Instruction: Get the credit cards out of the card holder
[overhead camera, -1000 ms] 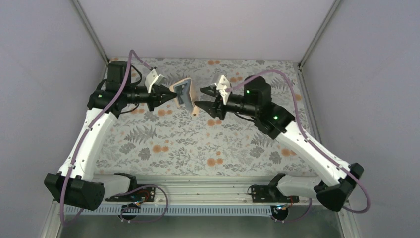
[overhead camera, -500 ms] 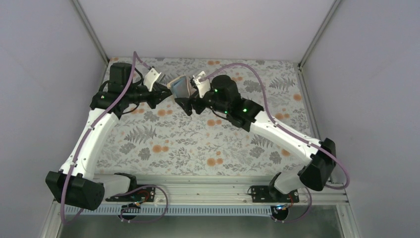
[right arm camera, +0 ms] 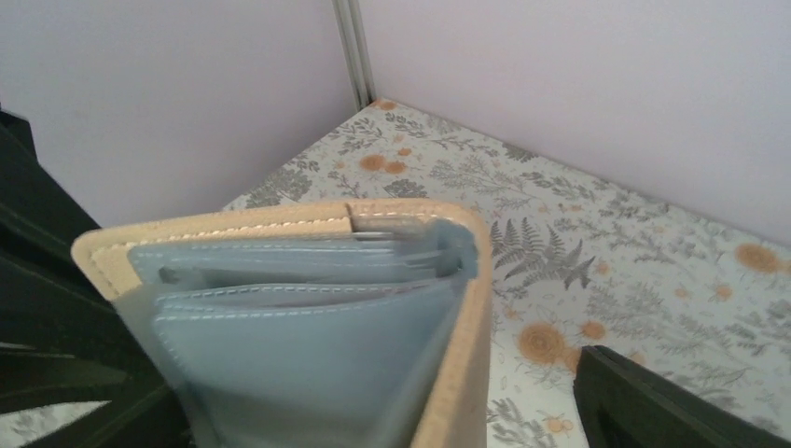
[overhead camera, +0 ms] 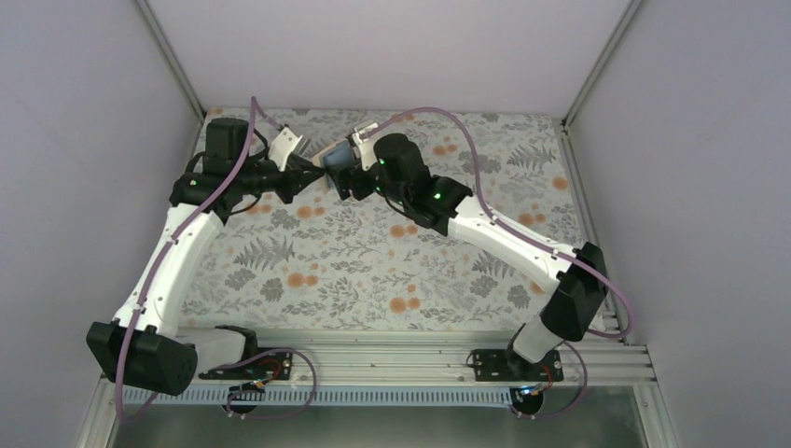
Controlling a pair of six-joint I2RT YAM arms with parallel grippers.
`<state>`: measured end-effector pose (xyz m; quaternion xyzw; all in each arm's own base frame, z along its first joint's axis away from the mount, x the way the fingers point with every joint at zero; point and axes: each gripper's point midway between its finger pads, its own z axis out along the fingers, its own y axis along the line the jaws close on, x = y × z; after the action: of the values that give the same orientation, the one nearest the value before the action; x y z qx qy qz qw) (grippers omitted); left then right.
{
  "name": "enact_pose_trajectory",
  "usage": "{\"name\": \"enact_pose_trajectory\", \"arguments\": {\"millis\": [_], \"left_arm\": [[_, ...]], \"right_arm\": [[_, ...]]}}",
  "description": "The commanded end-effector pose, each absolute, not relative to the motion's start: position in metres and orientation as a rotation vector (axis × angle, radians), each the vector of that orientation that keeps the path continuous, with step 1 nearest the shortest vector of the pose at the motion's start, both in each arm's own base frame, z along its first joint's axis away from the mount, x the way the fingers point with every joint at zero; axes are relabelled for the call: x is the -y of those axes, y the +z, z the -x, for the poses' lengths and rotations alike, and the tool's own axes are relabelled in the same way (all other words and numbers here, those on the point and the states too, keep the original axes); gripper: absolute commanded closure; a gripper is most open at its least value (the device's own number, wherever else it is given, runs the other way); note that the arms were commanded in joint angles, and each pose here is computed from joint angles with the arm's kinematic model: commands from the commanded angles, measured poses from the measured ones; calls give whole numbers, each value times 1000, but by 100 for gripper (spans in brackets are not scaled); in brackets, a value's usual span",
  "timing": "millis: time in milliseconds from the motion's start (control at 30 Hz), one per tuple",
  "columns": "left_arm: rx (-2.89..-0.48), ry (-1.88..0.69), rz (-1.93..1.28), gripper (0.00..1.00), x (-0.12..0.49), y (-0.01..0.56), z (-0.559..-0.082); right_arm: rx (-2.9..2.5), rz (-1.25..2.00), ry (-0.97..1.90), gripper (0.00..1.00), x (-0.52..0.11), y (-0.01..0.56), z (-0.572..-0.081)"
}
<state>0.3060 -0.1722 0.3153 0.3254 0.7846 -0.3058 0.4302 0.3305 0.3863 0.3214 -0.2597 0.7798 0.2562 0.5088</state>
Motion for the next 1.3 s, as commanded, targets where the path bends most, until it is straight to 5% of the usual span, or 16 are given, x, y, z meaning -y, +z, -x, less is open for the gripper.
{"name": "enact_pose_trajectory", "arguments": {"millis": [0,467,533,667,1033,1167,1267], "left_arm": [[-1895,-817,-870,98,181,327,-295],[-1859,-862,-935,98,186,330,-282],[-1850,-867,-947,98,187,332,-279],[-1847,-864,-944,98,186,334,-279],[-1878,-862,-907,98,185,330,-287],[-1882,-866,-909,98,186,328,-287],[-1879,-866,-916,98,186,328,-287]], "right_arm": [[-1900,566,537,13,-377,319,-340],[-1887,606,595,58,-360,321,-331],[-1884,623,622,57,-359,321,-328],[-1877,667,670,25,-362,321,-322],[-1889,712,719,1,-389,311,-318],[-1899,725,699,1,-395,306,-319],[-1900,667,663,23,-385,309,-325]]}}
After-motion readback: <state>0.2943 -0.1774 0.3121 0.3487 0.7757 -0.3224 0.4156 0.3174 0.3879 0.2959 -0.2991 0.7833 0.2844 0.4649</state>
